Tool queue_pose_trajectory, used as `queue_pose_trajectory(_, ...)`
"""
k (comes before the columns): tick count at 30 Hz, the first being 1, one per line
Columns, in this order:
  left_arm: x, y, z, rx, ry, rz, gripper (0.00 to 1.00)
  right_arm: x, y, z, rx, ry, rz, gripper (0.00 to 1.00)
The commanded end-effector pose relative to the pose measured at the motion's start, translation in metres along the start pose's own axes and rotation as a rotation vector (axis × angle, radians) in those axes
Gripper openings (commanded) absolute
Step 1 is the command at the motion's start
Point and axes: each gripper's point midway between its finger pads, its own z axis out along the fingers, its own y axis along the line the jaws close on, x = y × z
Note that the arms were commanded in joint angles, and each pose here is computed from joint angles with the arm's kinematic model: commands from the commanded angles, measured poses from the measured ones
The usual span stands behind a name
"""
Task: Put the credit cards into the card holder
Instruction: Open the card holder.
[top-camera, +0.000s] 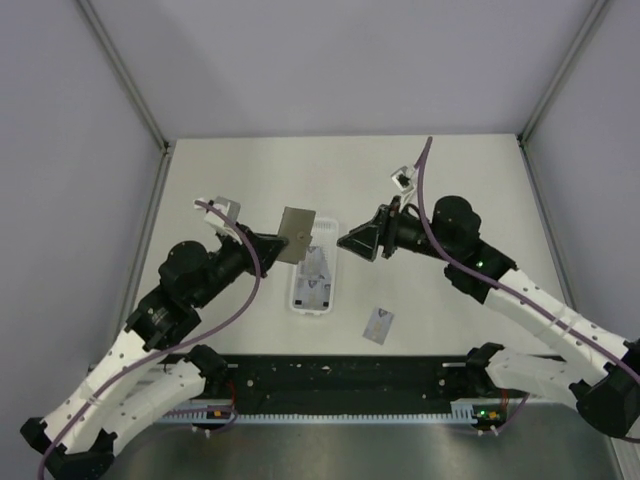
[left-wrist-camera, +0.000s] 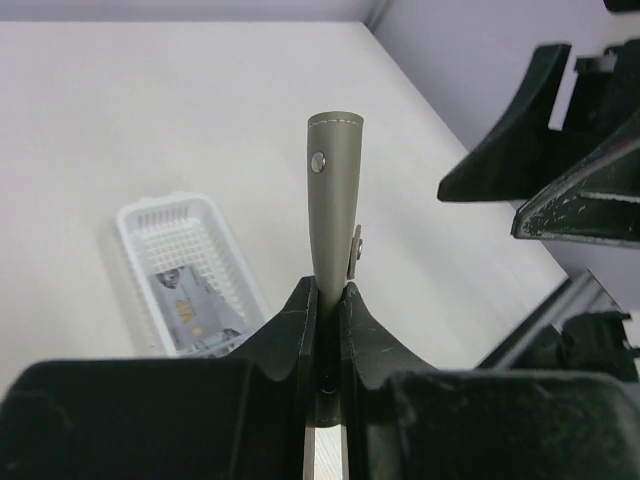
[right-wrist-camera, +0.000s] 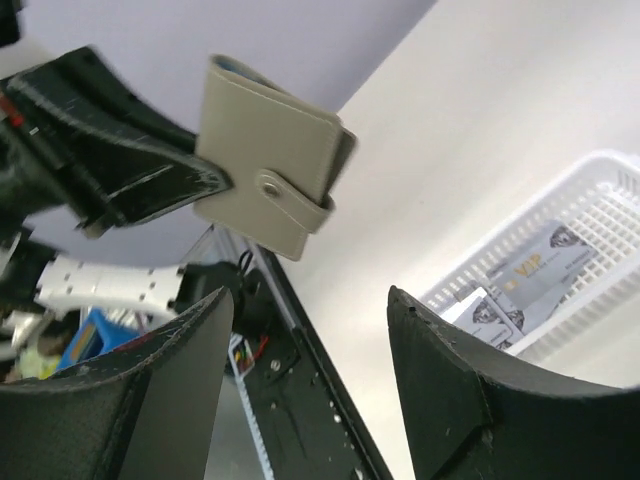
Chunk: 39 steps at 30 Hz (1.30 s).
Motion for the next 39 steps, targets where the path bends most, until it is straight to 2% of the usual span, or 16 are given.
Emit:
queue_pose_trajectory(1,-0.031,0.033,0.001,-0.233,-0.187,-0.014,0.0,-0.028,-0.015,0.018,0.136,-0.224,0.141,0.63)
queue_pose_trajectory(6,-0.017,0.034,0.01,-0.333,-0.155,0.045,0.0,-0.027,-0.009,0.035,0.203,-0.246,0.202,0.62)
queue_pose_trajectory(12,0.007,0.018,0.025,-0.409,-0.106,0.127,0.0,-0.021,-0.027,0.022,0.322,-0.268,0.261,0.61)
queue_pose_trajectory(17,0.016,0.009,0.032,-0.382,-0.105,0.114,0.0,-0.007,-0.028,0.017,0.338,-0.213,0.268,0.61)
queue_pose_trajectory(25,0.021,-0.008,0.045,-0.334,-0.083,0.131,0.0,0.016,-0.026,0.038,0.292,-0.104,0.313,0.61)
queue_pose_trajectory(32,0.025,-0.018,0.051,-0.309,-0.072,0.14,0.0,0.024,-0.024,0.05,0.263,-0.055,0.319,0.61)
queue_pose_trajectory(39,0.027,-0.027,0.055,-0.263,-0.069,0.135,0.0,0.032,-0.037,0.056,0.306,-0.036,0.323,0.59)
